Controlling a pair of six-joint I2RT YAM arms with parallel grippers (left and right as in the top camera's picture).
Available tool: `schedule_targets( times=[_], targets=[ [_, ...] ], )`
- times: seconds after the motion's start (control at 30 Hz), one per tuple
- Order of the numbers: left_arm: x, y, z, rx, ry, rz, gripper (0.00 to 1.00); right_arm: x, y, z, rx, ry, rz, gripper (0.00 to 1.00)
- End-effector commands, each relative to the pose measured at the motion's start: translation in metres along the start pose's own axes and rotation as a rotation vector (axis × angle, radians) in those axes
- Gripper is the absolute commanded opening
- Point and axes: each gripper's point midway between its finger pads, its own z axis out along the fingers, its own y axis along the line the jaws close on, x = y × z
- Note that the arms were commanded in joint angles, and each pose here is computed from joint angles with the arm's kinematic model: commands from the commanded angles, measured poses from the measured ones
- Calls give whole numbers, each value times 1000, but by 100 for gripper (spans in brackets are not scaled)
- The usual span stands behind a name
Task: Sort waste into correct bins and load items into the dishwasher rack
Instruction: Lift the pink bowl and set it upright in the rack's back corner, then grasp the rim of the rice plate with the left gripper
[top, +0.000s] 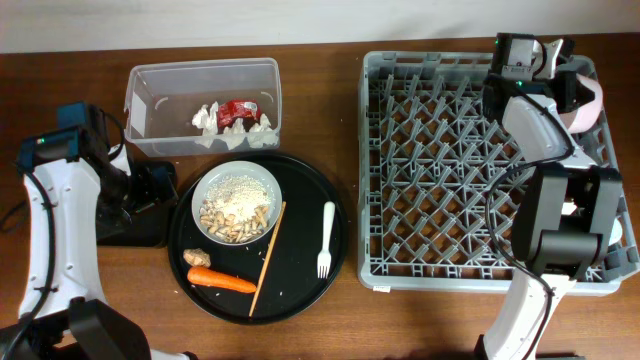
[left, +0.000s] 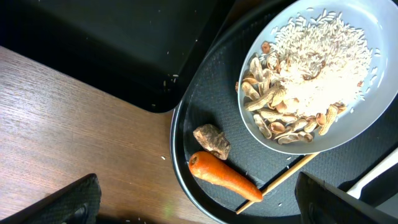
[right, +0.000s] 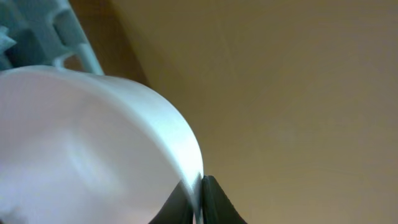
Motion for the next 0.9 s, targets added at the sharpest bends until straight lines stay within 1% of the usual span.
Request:
schedule_targets(
  times=[0.0, 0.03, 0.1, 0.17, 0.2, 0.23, 0.3, 0.37, 0.43, 0.47, 0.5, 0.53, 0.57, 0.6, 0.63, 0.67, 0.7, 0.77, 0.83, 0.87],
  targets=[
    [-2, -1, 0, 12, -3, -18, 99, -3, 23, -15, -71, -40, -28, 29],
    [-2, -1, 0, 12, -4, -18, 99, -2, 35, -25, -120, -55, -79, 35],
    [-2, -1, 0, 12, -6, -17, 99, 1, 55, -40, -212, -79, -153, 39],
    [-3, -1, 0, 12, -8, -17, 99, 6, 62, -49, -235, -75, -160, 48],
    [-3, -1, 0, 13, -10, -17, 99, 9, 62, -50, -236, -68, -185, 68],
    [-3, -1, 0, 13, -11, -17, 99, 12, 59, -50, -222, -56, -171, 79],
    [-3, -1, 0, 13, -11, -17, 99, 16, 52, -52, -221, -37, -96, 84],
    [-3, -1, 0, 13, -11, -17, 99, 17, 47, -64, -333, -38, -65, 86],
    [-4, -1, 0, 13, -12, -17, 99, 20, 34, -76, -435, -19, 32, 88],
    [-3, -1, 0, 13, -11, -17, 100, 21, 25, -94, -566, -26, 63, 88],
    [-4, -1, 0, 13, -11, -17, 99, 21, 19, -105, -643, -35, 73, 89],
    [-4, -1, 0, 13, -13, -17, 99, 26, 9, -134, -824, -50, 86, 93],
    [-5, -1, 0, 14, -15, -16, 99, 30, 4, -156, -959, -58, 87, 98],
    [-5, -2, 0, 14, -19, -16, 99, 37, 4, -193, -1179, -65, 80, 98],
    [-5, -2, 0, 15, -19, -16, 99, 51, 2, -241, -1450, -49, 52, 98],
    [-5, -2, 0, 14, -19, -16, 99, 65, -2, -266, -1590, -12, 17, 98],
    [-5, -2, 0, 15, -19, -16, 99, 83, -3, -279, -1656, 56, -25, 100],
    [-5, -2, 0, 15, -18, -16, 99, 119, -7, -297, -1713, 199, -126, 92],
    [-5, -11, 0, 50, -16, -4, 99, 135, -8, -311, -1719, 231, -198, 90],
    [-5, -19, 0, 55, -21, 20, 99, 143, -9, -320, -1720, 246, -232, 87]
  ],
)
